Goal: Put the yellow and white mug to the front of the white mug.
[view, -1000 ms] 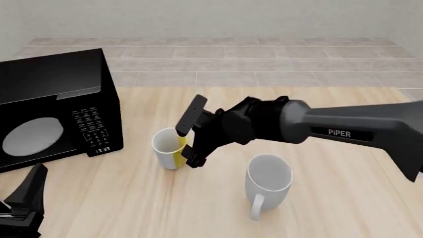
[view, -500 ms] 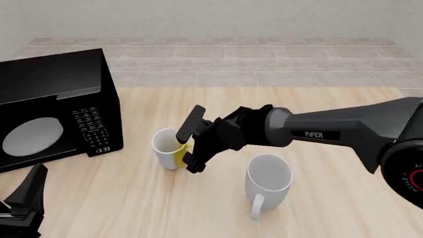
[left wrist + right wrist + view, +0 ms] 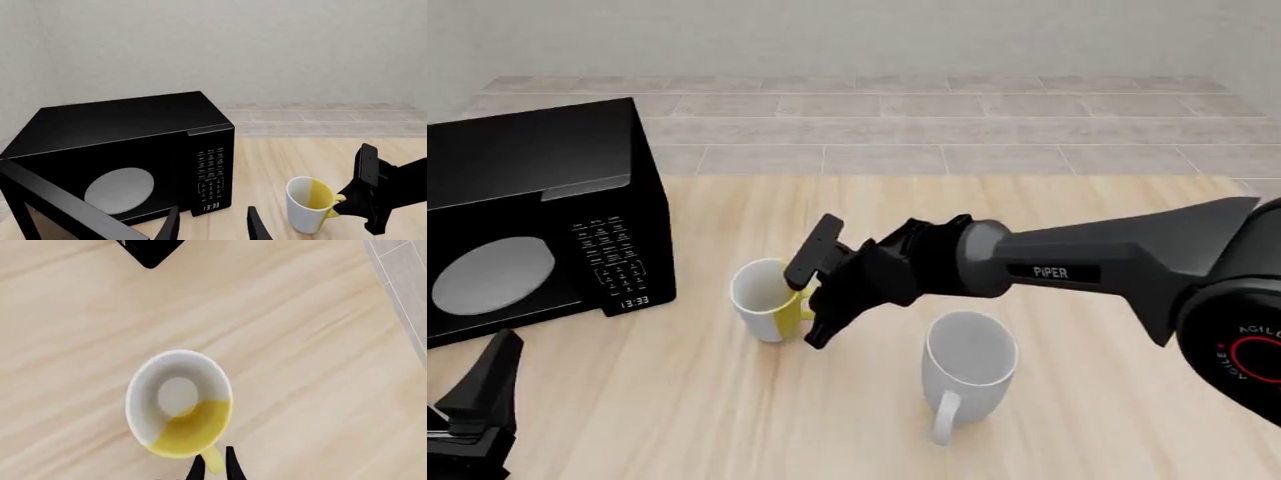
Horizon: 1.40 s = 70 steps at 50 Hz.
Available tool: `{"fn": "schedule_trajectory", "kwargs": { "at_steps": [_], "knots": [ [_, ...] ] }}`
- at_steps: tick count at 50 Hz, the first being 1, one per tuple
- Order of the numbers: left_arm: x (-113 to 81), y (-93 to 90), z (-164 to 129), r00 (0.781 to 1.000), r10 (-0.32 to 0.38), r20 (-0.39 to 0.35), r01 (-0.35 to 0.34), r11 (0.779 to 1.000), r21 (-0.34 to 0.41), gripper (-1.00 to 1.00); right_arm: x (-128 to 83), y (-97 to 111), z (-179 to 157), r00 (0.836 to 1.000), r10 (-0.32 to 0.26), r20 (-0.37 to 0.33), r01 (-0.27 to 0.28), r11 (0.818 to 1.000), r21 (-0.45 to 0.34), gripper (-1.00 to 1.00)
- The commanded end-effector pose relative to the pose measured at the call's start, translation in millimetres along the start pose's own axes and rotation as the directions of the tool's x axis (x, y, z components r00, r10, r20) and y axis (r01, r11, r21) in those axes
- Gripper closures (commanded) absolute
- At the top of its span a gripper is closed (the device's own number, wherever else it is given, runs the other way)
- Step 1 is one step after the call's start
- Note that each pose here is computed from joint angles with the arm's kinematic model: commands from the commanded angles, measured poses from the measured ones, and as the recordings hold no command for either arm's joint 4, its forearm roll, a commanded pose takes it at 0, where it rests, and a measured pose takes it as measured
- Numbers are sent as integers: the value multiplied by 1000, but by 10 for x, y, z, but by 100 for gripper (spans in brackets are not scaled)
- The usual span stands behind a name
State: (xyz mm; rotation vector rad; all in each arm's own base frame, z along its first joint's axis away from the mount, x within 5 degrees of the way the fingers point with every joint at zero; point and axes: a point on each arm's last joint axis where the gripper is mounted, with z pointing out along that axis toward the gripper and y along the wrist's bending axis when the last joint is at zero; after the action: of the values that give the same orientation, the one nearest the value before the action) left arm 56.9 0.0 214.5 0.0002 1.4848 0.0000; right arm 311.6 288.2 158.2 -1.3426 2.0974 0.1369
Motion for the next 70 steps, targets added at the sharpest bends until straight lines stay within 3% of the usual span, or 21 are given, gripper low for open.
{"fn": "schedule_trajectory", "kwargs": {
  "at_steps": [1, 13, 28, 54, 70],
  "knots": [
    [0, 0, 0, 1000, 0, 0, 0, 1000, 0, -100, 30, 122, 49, 1000, -5, -22, 4, 999, -34, 100],
    [0, 0, 0, 1000, 0, 0, 0, 1000, 0, -100, -143, 145, -272, 999, -12, 50, 14, 1000, -21, 100],
    [0, 0, 0, 1000, 0, 0, 0, 1000, 0, -100, -232, -114, -613, 995, 15, 98, -18, 999, 31, 100],
    [0, 0, 0, 1000, 0, 0, 0, 1000, 0, -100, 41, -533, -997, 994, 83, 77, -91, 990, 111, 100],
    [0, 0, 0, 1000, 0, 0, 0, 1000, 0, -100, 336, -774, -1092, 985, 161, 57, -168, 972, 166, 100]
  ]
}}
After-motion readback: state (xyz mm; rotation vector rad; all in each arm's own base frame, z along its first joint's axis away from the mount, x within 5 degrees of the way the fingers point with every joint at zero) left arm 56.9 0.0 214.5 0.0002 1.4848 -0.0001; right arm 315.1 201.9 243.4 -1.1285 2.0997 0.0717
